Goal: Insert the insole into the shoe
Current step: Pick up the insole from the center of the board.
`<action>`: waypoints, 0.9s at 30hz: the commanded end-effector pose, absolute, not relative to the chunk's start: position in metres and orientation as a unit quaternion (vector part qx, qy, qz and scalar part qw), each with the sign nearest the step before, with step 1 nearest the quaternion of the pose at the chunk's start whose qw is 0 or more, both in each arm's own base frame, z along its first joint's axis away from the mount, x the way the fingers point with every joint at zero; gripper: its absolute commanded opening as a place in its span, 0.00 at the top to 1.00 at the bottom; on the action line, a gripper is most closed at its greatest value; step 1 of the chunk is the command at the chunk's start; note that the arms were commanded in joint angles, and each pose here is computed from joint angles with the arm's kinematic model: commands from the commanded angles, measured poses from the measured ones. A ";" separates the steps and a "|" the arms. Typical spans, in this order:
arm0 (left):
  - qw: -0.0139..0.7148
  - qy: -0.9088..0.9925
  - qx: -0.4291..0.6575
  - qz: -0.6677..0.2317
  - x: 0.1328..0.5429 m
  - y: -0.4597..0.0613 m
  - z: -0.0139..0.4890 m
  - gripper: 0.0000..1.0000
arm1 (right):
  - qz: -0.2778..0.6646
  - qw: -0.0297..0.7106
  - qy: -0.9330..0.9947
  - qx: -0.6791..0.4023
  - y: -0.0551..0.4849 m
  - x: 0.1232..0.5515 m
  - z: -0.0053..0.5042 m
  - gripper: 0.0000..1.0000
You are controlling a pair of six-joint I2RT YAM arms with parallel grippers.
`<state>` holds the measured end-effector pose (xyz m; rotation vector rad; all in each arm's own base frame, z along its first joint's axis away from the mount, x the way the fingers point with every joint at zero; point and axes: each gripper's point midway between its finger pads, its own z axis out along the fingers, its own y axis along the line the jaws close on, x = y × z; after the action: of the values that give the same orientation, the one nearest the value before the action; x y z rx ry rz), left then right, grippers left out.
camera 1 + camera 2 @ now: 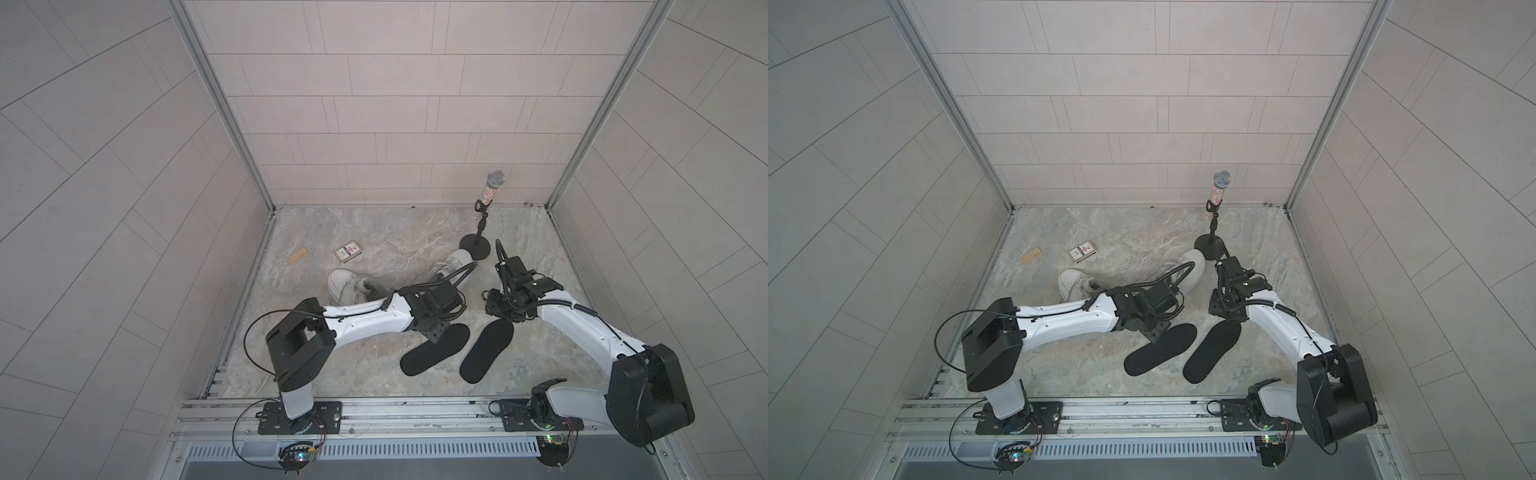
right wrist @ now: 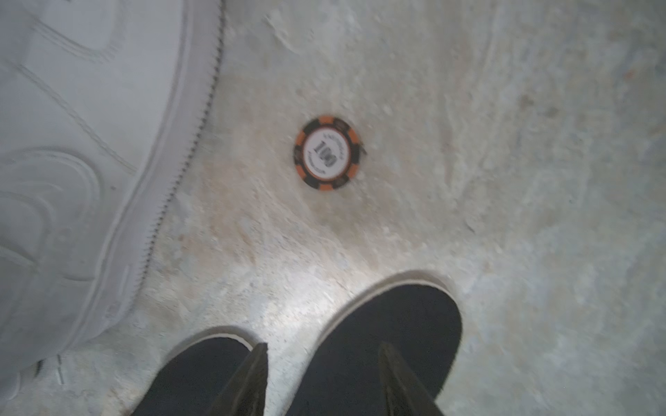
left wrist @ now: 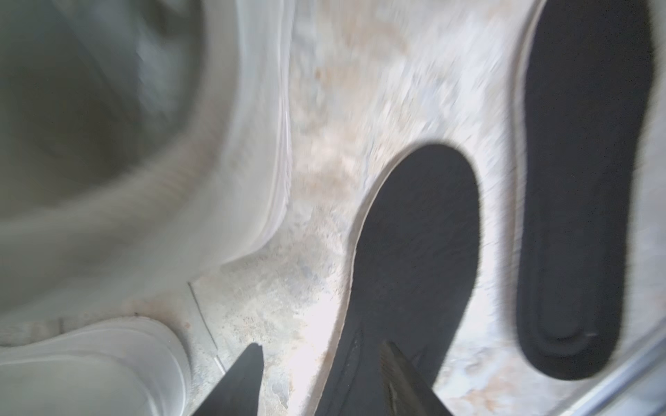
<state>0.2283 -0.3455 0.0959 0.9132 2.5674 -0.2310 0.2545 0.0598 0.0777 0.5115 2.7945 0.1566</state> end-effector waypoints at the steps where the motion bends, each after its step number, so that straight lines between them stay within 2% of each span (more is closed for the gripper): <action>1: 0.249 0.933 0.251 -0.072 0.258 -0.323 0.139 0.42 | 0.002 0.090 0.967 0.239 0.038 0.210 0.069 0.51; 8: 0.281 0.945 0.151 -0.074 0.303 -0.284 0.167 0.42 | -0.014 0.066 0.951 0.302 0.032 0.176 0.053 0.53; 20: 0.288 0.943 0.154 -0.058 0.314 -0.275 0.177 0.42 | 0.011 0.079 0.945 0.317 0.051 0.183 0.011 0.56; 27: 0.260 0.944 0.185 -0.084 0.309 -0.292 0.169 0.42 | -0.005 0.102 0.955 0.278 0.048 0.196 0.006 0.76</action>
<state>0.3088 -0.2861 0.1698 0.4596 2.5371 -0.2145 0.1769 0.0549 0.0142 0.8504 2.8988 0.0377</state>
